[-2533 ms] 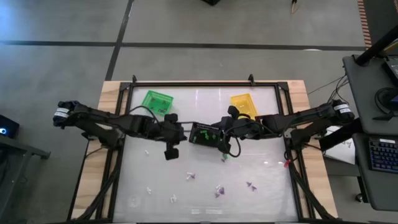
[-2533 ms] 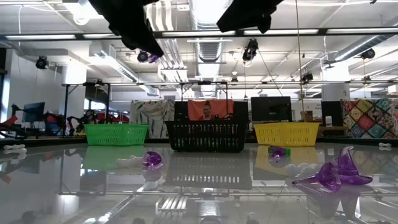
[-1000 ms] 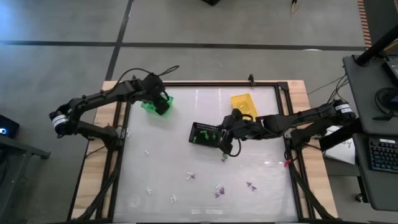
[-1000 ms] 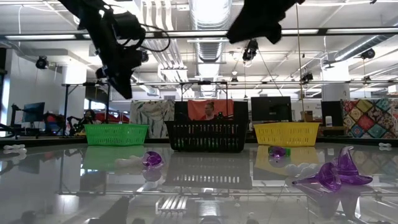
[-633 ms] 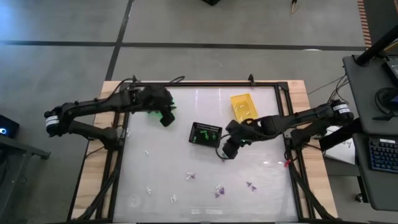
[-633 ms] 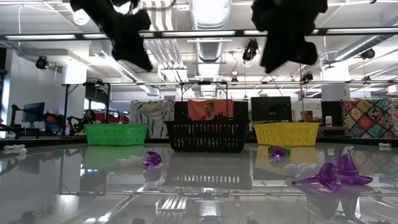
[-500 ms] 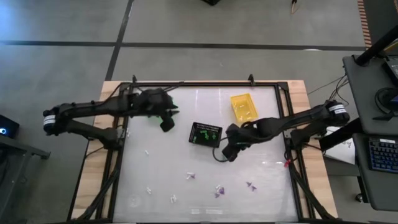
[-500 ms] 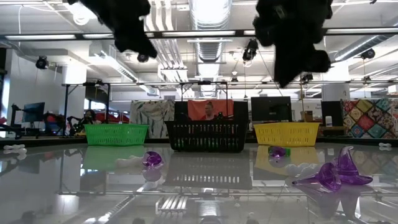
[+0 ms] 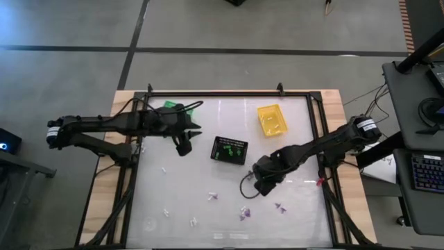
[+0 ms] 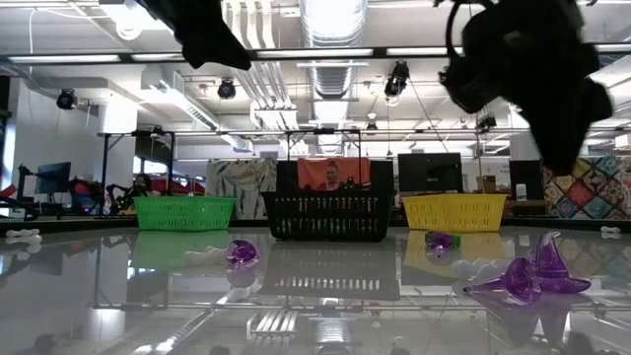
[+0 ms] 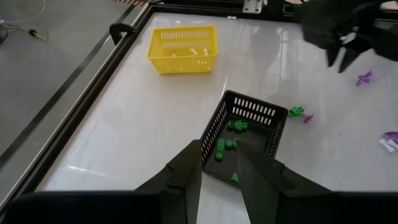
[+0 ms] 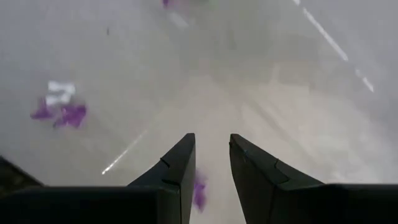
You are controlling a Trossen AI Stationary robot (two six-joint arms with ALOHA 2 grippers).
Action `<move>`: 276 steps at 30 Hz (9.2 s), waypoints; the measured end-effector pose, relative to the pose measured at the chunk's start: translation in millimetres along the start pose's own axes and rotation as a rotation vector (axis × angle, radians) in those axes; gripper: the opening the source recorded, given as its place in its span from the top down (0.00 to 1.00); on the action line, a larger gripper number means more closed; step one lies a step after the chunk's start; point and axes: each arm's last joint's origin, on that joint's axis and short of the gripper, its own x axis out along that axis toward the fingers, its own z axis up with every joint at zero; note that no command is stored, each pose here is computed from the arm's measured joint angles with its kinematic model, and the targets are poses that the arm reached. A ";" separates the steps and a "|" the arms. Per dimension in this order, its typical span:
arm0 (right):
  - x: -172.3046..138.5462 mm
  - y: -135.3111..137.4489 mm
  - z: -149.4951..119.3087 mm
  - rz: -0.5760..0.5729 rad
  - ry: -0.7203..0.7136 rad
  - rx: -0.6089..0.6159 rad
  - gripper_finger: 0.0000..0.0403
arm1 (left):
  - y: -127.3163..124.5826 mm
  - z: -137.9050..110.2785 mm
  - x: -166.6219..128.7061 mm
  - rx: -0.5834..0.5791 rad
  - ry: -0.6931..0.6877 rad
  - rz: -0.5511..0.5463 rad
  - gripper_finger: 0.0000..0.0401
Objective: Sort Halloween decoration
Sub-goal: Put the purple witch hat toy into the green bin, then put the white bone toy into the yellow bin
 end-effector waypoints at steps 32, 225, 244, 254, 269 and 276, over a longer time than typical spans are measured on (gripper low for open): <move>38.5 25.6 -98.9 -0.101 0.116 -0.175 0.71 | -0.2 0.1 1.2 0.004 0.000 -0.001 0.80; -80.8 49.5 114.2 0.107 -1.019 -0.670 0.78 | -45.0 -124.5 5.6 0.001 0.997 -0.311 0.80; -75.5 45.9 110.5 0.086 -1.009 -0.674 0.78 | -67.7 -149.1 36.9 0.264 1.116 -0.157 0.85; -75.1 45.7 110.5 0.084 -1.007 -0.676 0.78 | -74.0 -158.3 47.7 0.286 1.123 -0.166 0.75; -73.9 46.3 109.5 0.083 -1.002 -0.678 0.78 | -79.5 -174.2 53.5 0.301 1.183 -0.150 0.75; -72.3 50.3 104.3 0.091 -0.998 -0.698 0.79 | -79.1 -175.4 54.4 0.300 1.186 -0.130 0.89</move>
